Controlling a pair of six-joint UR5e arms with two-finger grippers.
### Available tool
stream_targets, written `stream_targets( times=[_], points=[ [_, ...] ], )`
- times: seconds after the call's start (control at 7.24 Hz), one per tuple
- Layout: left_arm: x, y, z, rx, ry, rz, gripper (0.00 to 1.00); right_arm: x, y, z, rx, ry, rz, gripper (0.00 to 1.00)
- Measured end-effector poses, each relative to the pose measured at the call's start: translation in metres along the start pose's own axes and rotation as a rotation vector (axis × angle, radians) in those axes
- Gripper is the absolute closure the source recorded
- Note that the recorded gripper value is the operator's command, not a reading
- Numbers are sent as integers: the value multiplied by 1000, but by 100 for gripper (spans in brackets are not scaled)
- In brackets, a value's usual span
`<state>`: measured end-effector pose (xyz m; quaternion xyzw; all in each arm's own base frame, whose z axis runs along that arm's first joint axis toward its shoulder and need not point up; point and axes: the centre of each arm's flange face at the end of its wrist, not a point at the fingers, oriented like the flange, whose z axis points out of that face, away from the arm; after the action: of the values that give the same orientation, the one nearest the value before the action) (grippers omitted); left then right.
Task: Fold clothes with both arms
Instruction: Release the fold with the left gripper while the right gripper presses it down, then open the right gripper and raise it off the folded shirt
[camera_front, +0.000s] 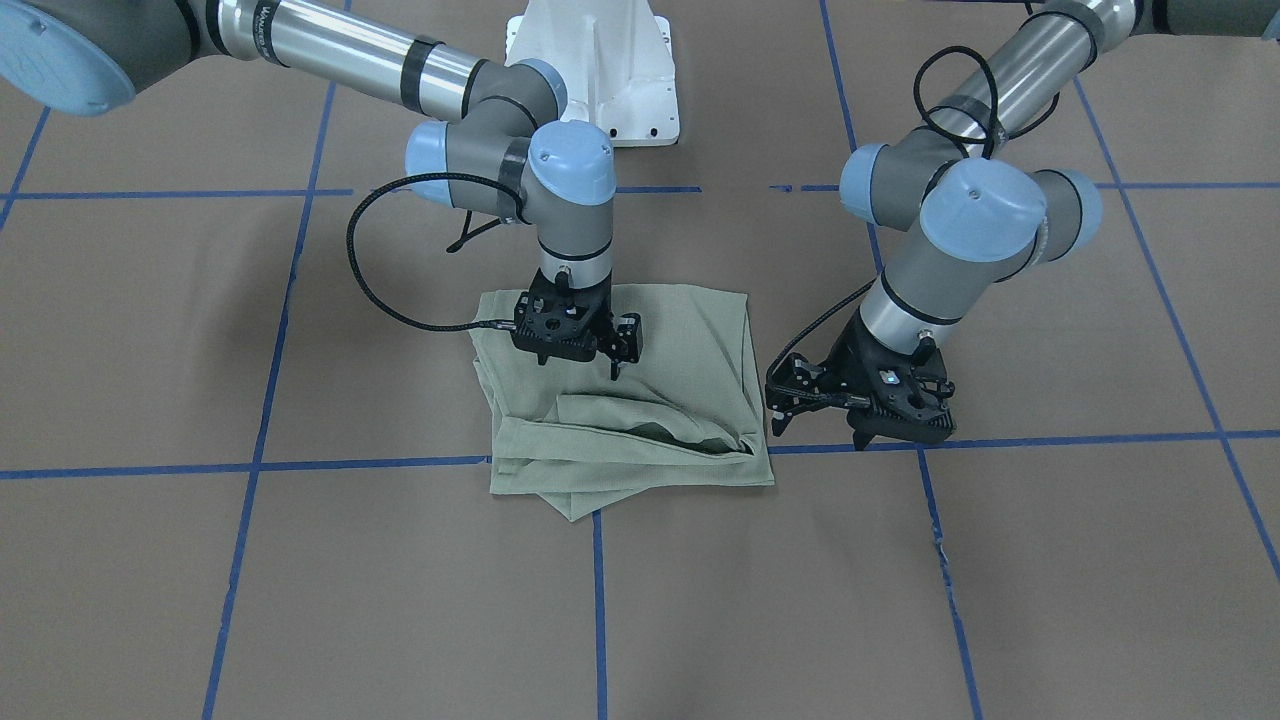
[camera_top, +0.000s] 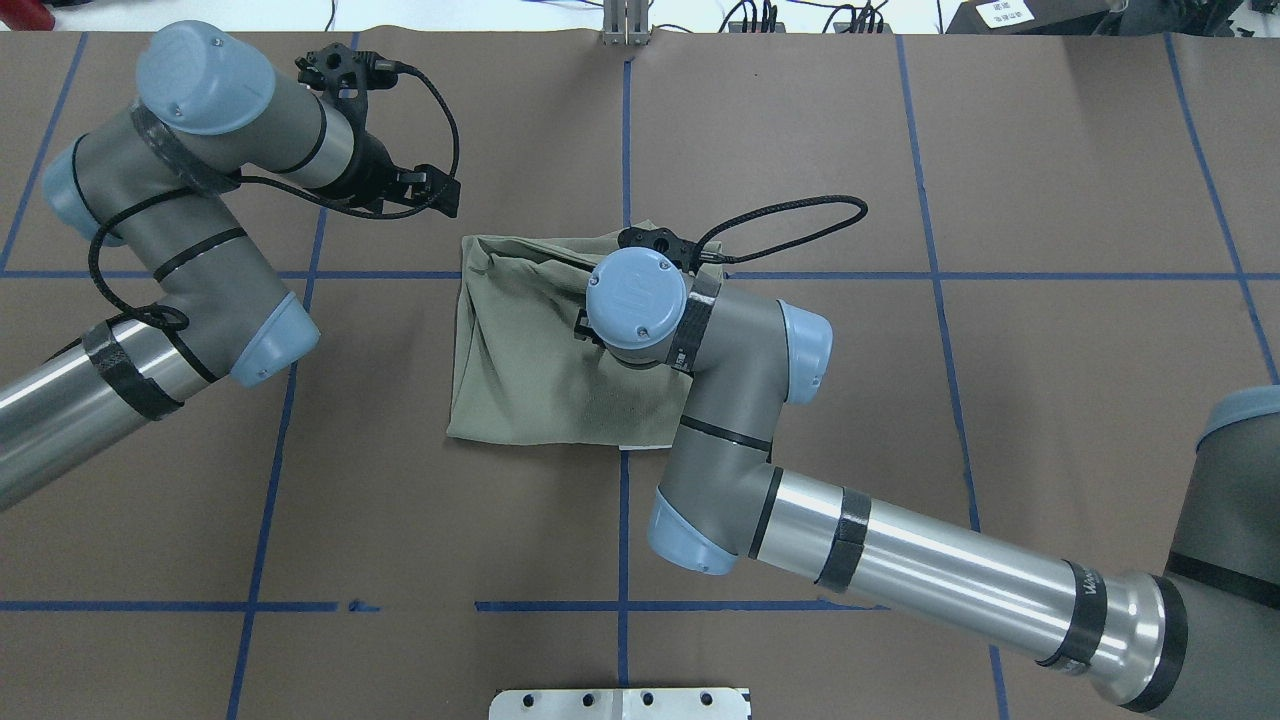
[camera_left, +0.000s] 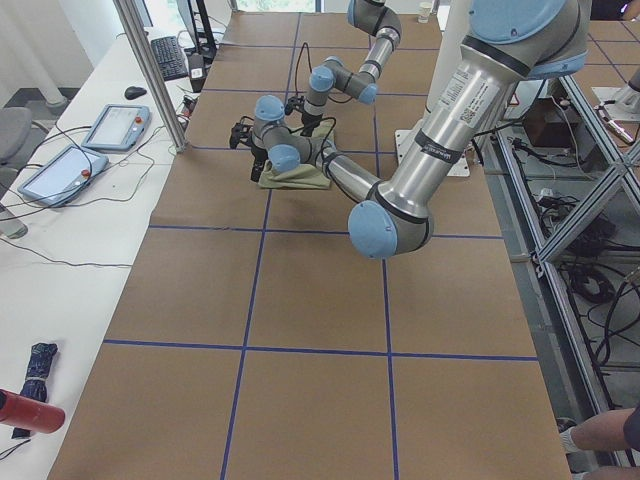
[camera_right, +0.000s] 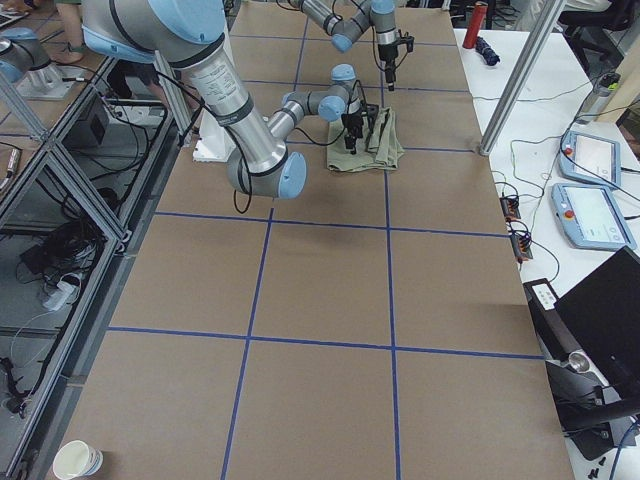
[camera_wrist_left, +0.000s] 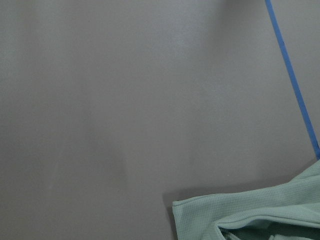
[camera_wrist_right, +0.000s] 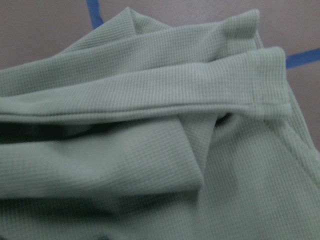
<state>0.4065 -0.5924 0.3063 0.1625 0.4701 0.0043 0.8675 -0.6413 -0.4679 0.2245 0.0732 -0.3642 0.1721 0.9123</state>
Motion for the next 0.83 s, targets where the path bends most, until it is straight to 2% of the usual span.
stream_targets(
  times=[0.14, 0.41, 0.69, 0.83],
  points=[
    [0, 0, 0, 0, 0, 0, 0, 5, -17, 6, 25, 20, -19, 0],
    [0, 0, -1, 1, 1, -1, 0, 20, -74, 17, 80, 74, -47, 0],
    [0, 0, -1, 1, 1, -2, 0, 44, -144, 27, 174, 154, -88, 0],
    [0, 0, -1, 1, 2, -3, 0, 53, -178, 20, 215, 176, -104, 0]
  ],
)
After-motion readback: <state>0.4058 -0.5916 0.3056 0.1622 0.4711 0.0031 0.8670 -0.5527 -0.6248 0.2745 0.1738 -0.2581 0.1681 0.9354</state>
